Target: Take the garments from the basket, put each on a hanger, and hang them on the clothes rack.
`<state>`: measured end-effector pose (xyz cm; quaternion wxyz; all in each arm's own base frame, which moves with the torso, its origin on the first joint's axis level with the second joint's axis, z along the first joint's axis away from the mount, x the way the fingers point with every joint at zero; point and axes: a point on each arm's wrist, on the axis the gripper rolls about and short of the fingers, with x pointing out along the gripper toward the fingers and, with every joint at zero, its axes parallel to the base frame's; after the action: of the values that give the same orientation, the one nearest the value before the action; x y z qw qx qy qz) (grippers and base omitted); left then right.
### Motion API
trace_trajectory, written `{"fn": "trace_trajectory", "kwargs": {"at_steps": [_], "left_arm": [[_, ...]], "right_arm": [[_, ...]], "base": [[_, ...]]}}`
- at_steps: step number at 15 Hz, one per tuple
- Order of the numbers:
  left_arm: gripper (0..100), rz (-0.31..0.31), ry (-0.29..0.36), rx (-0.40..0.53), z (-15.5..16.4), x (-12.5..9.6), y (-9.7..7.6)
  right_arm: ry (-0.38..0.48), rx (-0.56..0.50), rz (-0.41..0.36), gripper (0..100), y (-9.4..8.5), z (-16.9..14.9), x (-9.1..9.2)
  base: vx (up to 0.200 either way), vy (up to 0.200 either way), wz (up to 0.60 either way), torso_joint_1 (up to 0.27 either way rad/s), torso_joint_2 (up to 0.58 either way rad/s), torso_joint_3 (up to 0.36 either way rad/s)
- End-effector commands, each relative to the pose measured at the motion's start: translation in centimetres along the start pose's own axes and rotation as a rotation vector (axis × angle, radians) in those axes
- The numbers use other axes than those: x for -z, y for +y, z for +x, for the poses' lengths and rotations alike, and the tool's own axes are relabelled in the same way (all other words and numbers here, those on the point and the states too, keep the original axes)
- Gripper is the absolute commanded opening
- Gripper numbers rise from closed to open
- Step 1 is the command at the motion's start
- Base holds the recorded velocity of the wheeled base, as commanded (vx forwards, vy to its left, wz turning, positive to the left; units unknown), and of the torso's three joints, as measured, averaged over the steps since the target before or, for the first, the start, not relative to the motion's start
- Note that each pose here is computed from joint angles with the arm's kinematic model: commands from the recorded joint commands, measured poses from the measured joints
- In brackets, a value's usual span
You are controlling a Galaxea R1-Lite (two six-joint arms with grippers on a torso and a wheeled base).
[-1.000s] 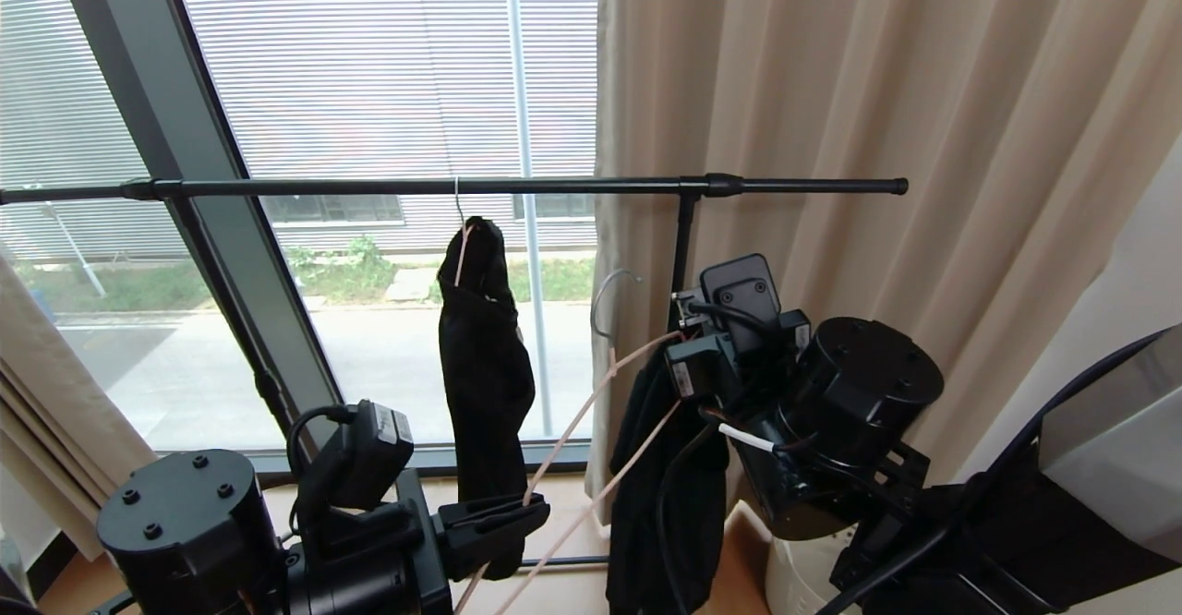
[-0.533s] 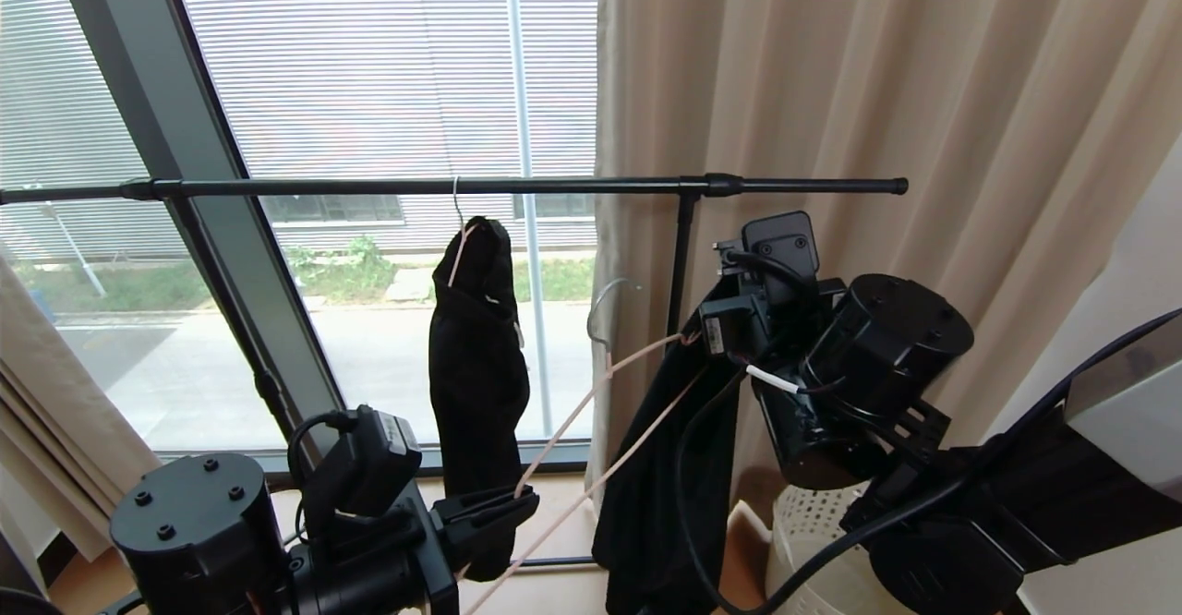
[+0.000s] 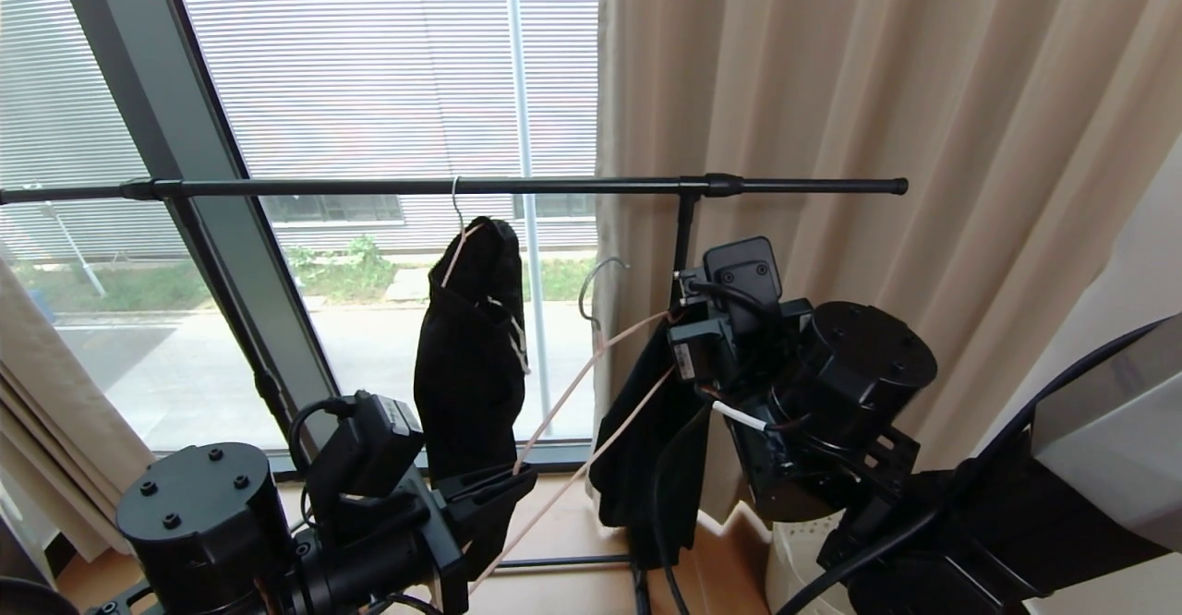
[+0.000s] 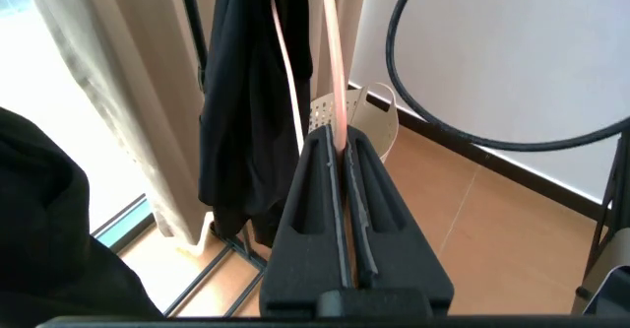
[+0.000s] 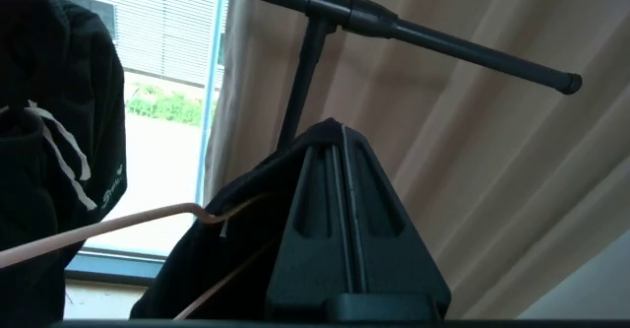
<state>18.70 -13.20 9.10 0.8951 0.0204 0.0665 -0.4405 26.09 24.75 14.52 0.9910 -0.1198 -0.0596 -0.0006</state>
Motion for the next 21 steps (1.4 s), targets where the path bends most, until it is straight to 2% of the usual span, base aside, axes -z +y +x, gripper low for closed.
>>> {"fn": "trace_trajectory", "kwargs": {"at_steps": [1, 2, 5, 7, 8, 9, 11, 15, 17, 21], "left_arm": [[0, -0.001, 0.006, 0.001, 0.0, 0.1, -0.1], [0, -0.001, 0.006, 0.001, 0.0, 0.1, -0.1], [0, 0.026, 0.035, 0.004, 0.3, 0.7, -0.3], [0, 0.026, 0.036, 0.007, 0.3, 0.8, -0.4], [0, 0.026, 0.036, 0.007, 0.3, 0.8, -0.4], [0, 0.028, 0.033, 0.002, 0.2, 0.7, -0.3], [0, 0.033, 0.023, 0.002, -0.2, 0.4, -0.4], [0, 0.062, -0.013, -0.021, -0.8, -0.4, -0.1], [0, 0.067, -0.017, -0.032, -0.7, -0.4, 0.2], [0, 0.063, -0.005, -0.045, -0.4, -0.2, 0.2]], "right_arm": [[-0.003, -0.028, -0.001, 0, 0.8, -0.7, -0.1], [-0.003, -0.028, -0.001, 0, 0.8, -0.7, -0.1], [-0.033, -0.056, 0.033, 0, 1.2, -2.5, -1.8], [-0.053, -0.051, 0.06, 0, 0.7, -3.0, -3.0], [-0.053, -0.051, 0.06, 0, 0.7, -3.0, -3.0], [-0.045, 0.013, 0.058, 0, -0.8, -1.5, -2.8], [-0.038, 0.07, 0.054, 0, -2.0, 0.1, -2.4], [-0.034, 0.094, 0.052, 0, -2.6, 0.7, -2.2], [-0.032, 0.069, 0.049, 0, -2.0, 0.2, -2.2], [-0.045, -0.072, 0.055, 0, 1.6, -3.3, -2.5]], "base": [[0.0, 0.0, 0.0, 0.0, 0.0, 0.0], [0.0, 0.0, 0.0, 0.0, 0.0, 0.0], [0.0, 0.0, 0.0, 0.0, 0.0, 0.0], [0.0, 0.0, 0.0, 0.0, 0.0, 0.0], [0.0, 0.0, 0.0, 0.0, 0.0, 0.0], [0.0, 0.0, 0.0, 0.0, 0.0, 0.0], [0.0, 0.0, 0.0, 0.0, 0.0, 0.0], [0.0, 0.0, 0.0, 0.0, 0.0, 0.0], [0.0, 0.0, 0.0, 0.0, 0.0, 0.0], [0.0, 0.0, 0.0, 0.0, 0.0, 0.0]]}}
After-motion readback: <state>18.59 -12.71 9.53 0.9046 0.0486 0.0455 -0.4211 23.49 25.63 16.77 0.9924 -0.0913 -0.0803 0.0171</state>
